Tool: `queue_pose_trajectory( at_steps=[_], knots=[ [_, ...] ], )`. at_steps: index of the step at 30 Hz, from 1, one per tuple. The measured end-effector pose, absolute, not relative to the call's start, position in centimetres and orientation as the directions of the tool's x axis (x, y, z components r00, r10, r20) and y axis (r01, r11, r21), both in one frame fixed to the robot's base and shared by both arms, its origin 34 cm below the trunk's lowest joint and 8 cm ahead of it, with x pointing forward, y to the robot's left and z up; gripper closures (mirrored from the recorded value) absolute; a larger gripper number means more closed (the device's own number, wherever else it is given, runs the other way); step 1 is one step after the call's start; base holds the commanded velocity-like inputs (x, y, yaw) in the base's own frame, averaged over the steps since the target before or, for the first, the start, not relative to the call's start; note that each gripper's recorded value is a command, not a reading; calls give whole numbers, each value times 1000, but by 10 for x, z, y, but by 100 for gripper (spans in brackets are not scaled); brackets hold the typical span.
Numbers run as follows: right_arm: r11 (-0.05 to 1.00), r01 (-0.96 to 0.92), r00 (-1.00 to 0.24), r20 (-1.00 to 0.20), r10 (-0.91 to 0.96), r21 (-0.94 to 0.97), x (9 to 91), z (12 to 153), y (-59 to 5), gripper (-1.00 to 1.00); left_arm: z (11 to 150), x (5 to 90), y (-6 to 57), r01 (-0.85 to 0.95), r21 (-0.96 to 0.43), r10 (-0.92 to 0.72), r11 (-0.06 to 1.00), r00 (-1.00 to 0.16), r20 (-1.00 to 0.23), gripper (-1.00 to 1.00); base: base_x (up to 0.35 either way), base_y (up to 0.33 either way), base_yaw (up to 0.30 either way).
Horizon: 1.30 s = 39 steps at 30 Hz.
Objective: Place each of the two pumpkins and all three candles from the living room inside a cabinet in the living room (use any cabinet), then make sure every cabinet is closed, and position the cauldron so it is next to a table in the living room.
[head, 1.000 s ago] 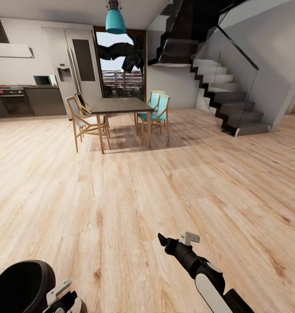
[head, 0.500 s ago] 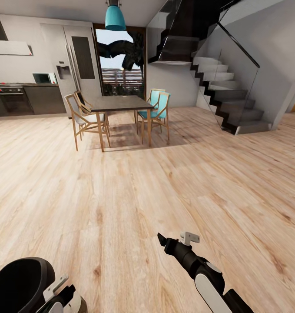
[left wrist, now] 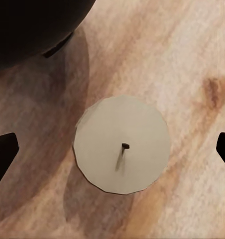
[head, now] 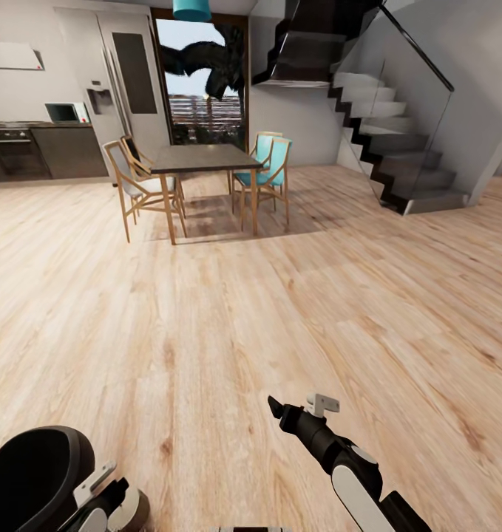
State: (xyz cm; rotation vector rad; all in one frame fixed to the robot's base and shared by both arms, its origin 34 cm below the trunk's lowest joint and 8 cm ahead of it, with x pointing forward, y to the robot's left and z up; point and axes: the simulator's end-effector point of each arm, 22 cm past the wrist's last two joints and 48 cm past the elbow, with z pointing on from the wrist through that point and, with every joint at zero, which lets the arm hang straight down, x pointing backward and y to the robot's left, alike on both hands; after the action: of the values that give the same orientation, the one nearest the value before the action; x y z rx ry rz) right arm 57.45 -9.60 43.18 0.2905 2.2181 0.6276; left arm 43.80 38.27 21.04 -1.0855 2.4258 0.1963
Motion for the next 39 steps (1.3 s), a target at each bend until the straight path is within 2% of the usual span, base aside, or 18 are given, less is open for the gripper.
queue_pose_trajectory(
  at_steps=[8, 30, 39],
  knots=[
    [851, 6, -660, -637, 398, 526, 574, 429, -96, -100, 219, 454, 378, -742, -109, -688, 661, -542, -484, -100, 0, 0, 0],
    [849, 48, -712, -578, 399, 526, 566, 385, -95, -100, 193, 440, 380, -749, -71, -691, 659, -567, -448, -100, 0, 0, 0],
    [792, -39, -702, -581, 411, 609, 572, 407, -72, -100, 179, 429, 379, -750, -46, -692, 660, -582, -427, -100, 0, 0, 0]
  ],
)
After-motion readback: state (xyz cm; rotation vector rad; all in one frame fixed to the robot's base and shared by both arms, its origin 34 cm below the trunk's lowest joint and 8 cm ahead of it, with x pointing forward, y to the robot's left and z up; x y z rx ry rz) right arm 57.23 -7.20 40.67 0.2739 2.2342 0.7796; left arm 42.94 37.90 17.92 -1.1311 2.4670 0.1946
